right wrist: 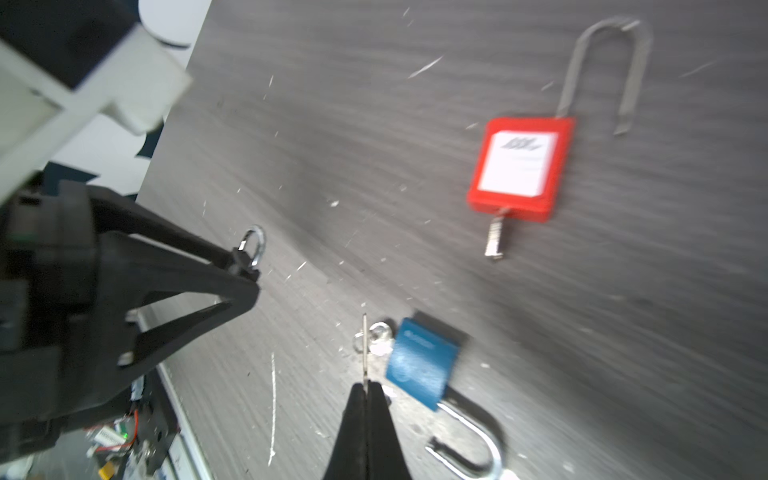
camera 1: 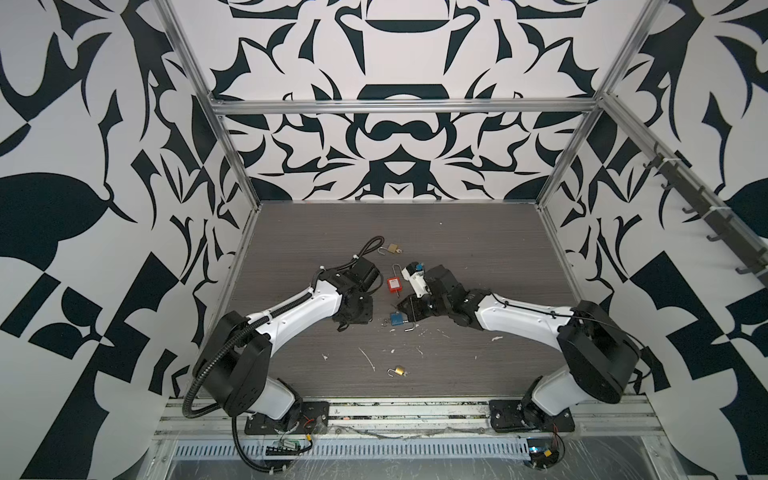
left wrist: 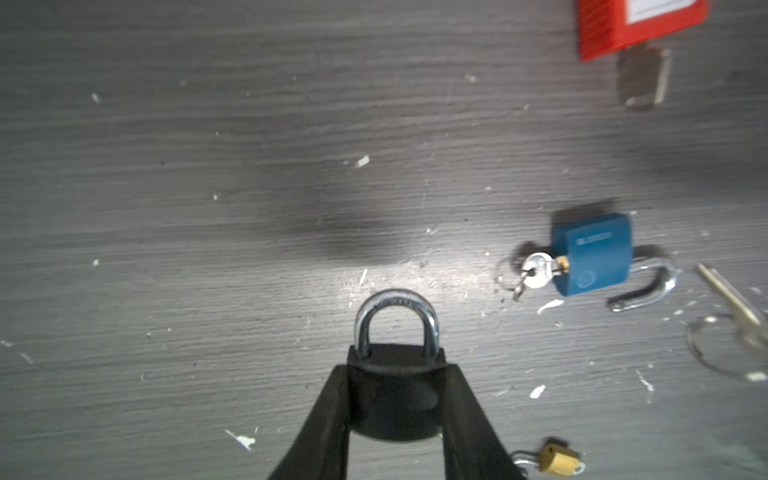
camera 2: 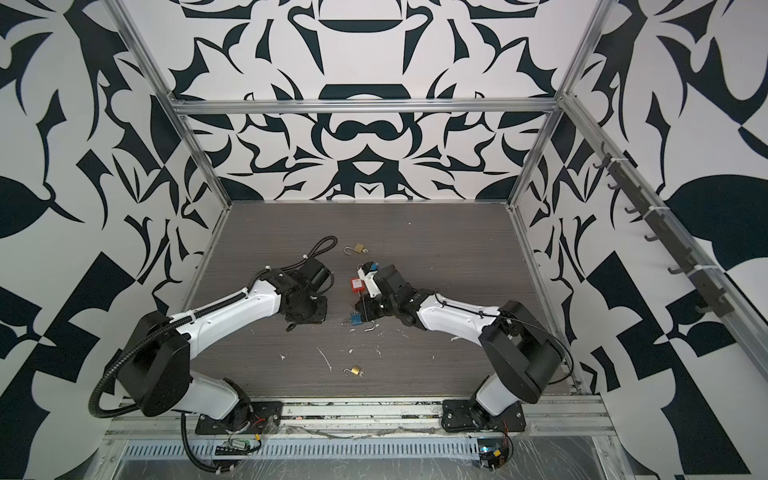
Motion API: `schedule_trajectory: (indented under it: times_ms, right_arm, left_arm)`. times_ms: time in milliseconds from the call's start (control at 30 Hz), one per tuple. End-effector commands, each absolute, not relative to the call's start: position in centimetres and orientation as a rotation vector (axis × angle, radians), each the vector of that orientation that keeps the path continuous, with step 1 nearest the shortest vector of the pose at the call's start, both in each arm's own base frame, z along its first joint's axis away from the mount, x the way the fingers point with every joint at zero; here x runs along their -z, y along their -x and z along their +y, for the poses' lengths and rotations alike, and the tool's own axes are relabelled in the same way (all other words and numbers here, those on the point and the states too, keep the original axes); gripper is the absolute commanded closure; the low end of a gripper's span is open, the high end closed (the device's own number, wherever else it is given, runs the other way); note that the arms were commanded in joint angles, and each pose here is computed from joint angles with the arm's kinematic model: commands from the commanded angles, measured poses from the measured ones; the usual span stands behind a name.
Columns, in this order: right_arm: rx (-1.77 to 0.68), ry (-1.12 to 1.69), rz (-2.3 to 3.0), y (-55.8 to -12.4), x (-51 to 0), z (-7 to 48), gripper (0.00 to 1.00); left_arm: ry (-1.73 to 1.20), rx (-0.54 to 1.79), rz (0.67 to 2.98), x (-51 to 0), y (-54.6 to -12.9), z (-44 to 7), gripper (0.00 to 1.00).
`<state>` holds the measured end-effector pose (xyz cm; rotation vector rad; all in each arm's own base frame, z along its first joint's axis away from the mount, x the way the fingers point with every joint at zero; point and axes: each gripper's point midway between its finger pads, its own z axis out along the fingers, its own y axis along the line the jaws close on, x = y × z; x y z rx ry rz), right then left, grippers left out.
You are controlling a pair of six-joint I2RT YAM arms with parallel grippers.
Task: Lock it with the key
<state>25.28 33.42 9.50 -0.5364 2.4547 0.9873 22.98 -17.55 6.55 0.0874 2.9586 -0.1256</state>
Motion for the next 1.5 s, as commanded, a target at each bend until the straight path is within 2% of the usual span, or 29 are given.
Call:
schedule_trajectory:
  times_ms: [0, 600, 767, 833, 933, 1200, 1467]
  right_arm:
    - [-1.086, 0.603, 2.397, -24.9, -11.1, 36.0, 1.0]
    - [-1.158, 0.704, 2.474, -24.0, -8.6, 39.0, 1.0]
    - [-1.154, 0.717, 2.488, -23.9, -8.4, 39.2, 1.0]
    - [-1.148, 0.723, 2.496, -23.9, -8.3, 39.3, 1.0]
    - [-1.147, 0.729, 2.503, -24.0, -8.2, 39.4, 1.0]
    - [-1.155, 0.756, 2.537, -23.9, -7.5, 40.4, 1.0]
    - [-1.146, 0.774, 2.603, -24.1, -6.3, 41.8, 1.0]
  left_arm:
    - [-0.034, -0.025, 3.027, -4.8, -21.7, -15.3, 1.0]
    - [0.05, -0.01, 3.071, -1.6, -22.8, -14.1, 1.0]
    - [0.068, -0.011, 3.073, -1.5, -23.0, -14.2, 0.84]
    - [0.073, -0.014, 3.064, -1.8, -23.2, -14.2, 0.71]
    - [0.077, -0.015, 3.044, -2.4, -23.4, -14.0, 0.58]
    - [0.134, 0.039, 2.922, -6.4, -24.5, -12.6, 0.38]
    - [0.198, 0.111, 2.581, -13.6, -26.3, -10.2, 0.25]
